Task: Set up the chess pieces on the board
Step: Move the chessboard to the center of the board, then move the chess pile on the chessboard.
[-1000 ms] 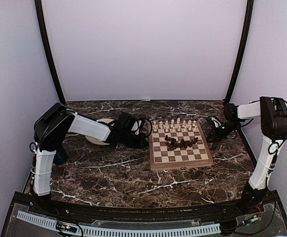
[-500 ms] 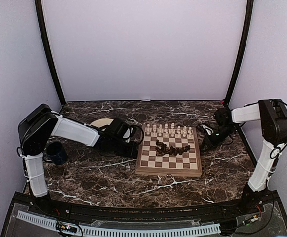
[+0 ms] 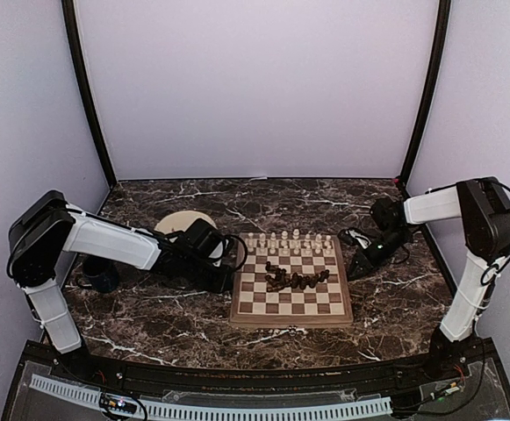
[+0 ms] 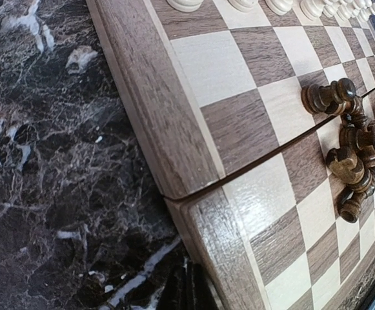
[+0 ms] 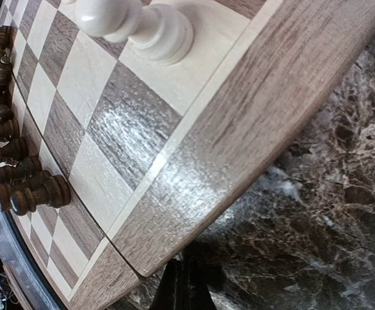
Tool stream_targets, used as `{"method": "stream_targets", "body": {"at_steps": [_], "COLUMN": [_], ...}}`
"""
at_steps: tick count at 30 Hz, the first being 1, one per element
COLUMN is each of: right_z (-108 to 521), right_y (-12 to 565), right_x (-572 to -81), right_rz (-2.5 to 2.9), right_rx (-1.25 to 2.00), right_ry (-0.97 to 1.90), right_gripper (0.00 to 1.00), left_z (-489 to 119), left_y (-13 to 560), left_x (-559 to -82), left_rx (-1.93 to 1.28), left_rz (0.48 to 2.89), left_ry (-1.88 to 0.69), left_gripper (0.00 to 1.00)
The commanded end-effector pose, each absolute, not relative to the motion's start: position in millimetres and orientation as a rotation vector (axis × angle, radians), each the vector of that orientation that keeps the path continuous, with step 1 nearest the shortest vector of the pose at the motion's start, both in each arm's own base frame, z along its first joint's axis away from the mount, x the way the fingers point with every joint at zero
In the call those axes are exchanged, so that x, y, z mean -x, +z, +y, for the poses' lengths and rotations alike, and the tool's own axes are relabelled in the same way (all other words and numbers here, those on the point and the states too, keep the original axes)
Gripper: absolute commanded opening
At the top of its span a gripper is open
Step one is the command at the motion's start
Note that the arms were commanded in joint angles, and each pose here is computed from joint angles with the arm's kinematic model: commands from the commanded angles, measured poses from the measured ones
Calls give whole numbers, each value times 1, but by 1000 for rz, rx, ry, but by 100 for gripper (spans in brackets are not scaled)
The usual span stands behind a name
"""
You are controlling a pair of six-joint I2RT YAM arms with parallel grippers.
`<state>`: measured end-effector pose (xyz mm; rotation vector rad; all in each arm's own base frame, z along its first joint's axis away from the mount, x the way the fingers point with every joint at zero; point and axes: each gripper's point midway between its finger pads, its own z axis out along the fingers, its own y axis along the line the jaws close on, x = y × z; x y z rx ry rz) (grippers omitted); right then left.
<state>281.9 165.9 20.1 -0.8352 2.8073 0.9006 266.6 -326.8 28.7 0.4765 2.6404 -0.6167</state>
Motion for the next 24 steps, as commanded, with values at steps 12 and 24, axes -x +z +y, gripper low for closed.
{"method": "stream_targets", "body": {"at_steps": [12,24], "right_z": [121,149], "right_y": [70,202], "right_x": [-317,-313], "right_rz": [2693,2056], "right_rx": [699,927], "right_ry": [643,668], "right_gripper": [3,29], "left_z": [-314,-389], "left_y": [101,177], "left_x": [-267,-252], "left_rx": [-652,-1164], "left_rz": [2448,2073], "left_ry": [-499,-802], "left_gripper": [33,37]}}
